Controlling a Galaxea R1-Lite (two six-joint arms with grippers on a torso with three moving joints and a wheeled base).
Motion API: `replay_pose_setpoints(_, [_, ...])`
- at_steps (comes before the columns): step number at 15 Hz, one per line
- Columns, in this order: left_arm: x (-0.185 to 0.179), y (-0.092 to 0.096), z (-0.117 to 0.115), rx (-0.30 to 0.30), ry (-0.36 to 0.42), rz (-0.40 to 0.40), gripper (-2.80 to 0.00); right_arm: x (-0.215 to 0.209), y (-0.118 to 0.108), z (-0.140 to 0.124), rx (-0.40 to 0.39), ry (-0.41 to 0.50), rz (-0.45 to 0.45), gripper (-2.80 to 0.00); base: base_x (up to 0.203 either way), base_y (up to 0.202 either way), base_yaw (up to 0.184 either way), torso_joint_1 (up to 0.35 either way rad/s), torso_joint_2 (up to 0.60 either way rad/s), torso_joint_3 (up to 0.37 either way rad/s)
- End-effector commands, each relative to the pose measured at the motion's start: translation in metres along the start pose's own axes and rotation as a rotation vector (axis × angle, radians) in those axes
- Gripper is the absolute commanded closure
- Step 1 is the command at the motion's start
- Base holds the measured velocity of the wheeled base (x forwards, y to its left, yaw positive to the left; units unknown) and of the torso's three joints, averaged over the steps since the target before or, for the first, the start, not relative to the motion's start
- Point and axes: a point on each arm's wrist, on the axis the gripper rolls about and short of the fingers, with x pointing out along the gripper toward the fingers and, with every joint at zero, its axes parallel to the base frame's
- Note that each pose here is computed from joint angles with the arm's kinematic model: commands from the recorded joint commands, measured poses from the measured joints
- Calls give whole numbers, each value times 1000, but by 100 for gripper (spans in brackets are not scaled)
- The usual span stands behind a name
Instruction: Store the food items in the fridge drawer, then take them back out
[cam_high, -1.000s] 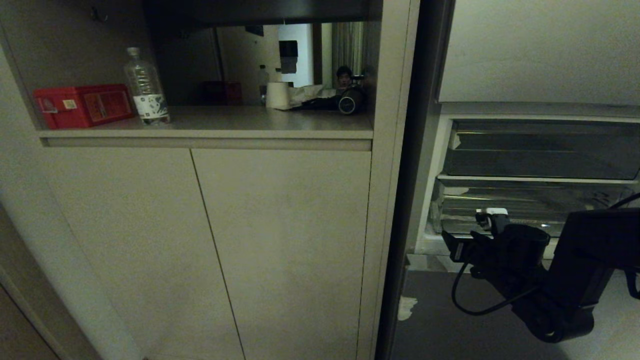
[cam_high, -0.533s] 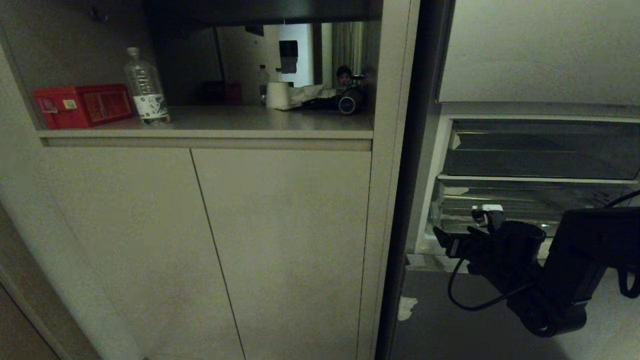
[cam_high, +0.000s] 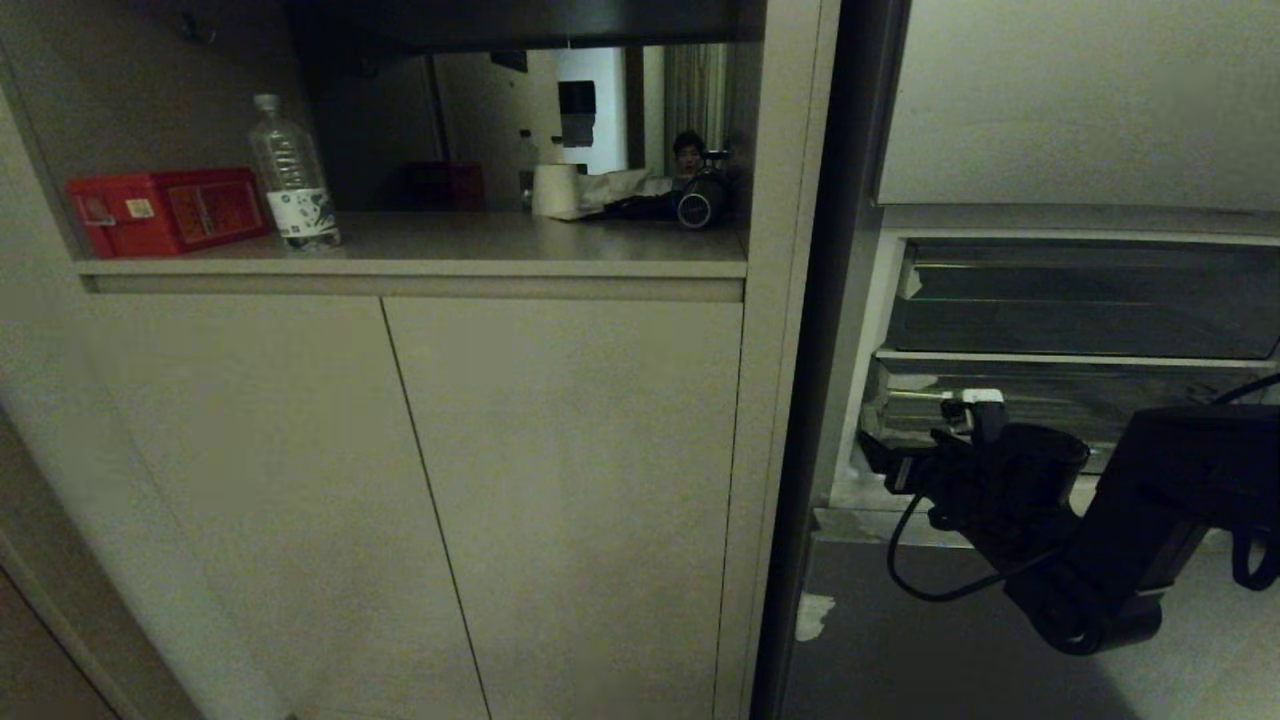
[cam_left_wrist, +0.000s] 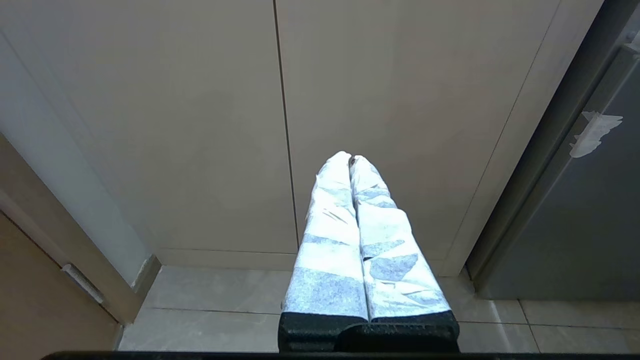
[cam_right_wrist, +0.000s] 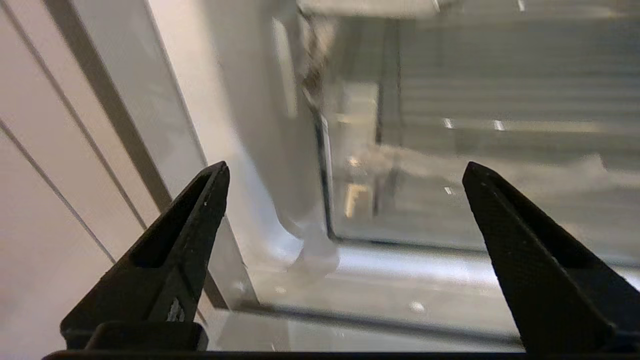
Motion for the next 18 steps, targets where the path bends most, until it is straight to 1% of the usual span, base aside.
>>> replay_pose_setpoints(1, [0, 0, 0, 0, 2, 1, 0, 2, 1, 3, 2, -19, 20, -280, 0, 0, 0, 0, 0, 0])
replay_pose_setpoints(4, [0, 0, 0, 0, 3, 1, 0, 2, 1, 3, 5, -18, 31, -280, 0, 0, 0, 0, 0, 0])
replay_pose_setpoints(5, [0, 0, 0, 0, 4, 1, 0, 2, 1, 2, 4, -14, 49, -280, 0, 0, 0, 0, 0, 0])
replay_pose_setpoints(8, [0, 0, 0, 0, 2, 1, 0, 3, 2, 2, 4, -17, 54, -280, 0, 0, 0, 0, 0, 0])
replay_pose_setpoints(12, [0, 0, 0, 0, 2, 1, 0, 10, 2, 10, -4, -59, 45, -280, 0, 0, 0, 0, 0, 0])
replay_pose_setpoints(16, [0, 0, 0, 0, 4, 1, 0, 12, 2, 11, -4, -69, 39, -280, 0, 0, 0, 0, 0, 0])
replay_pose_setpoints(18, [0, 0, 0, 0, 4, 1, 0, 10, 1, 9, -5, -59, 26, -280, 0, 0, 0, 0, 0, 0])
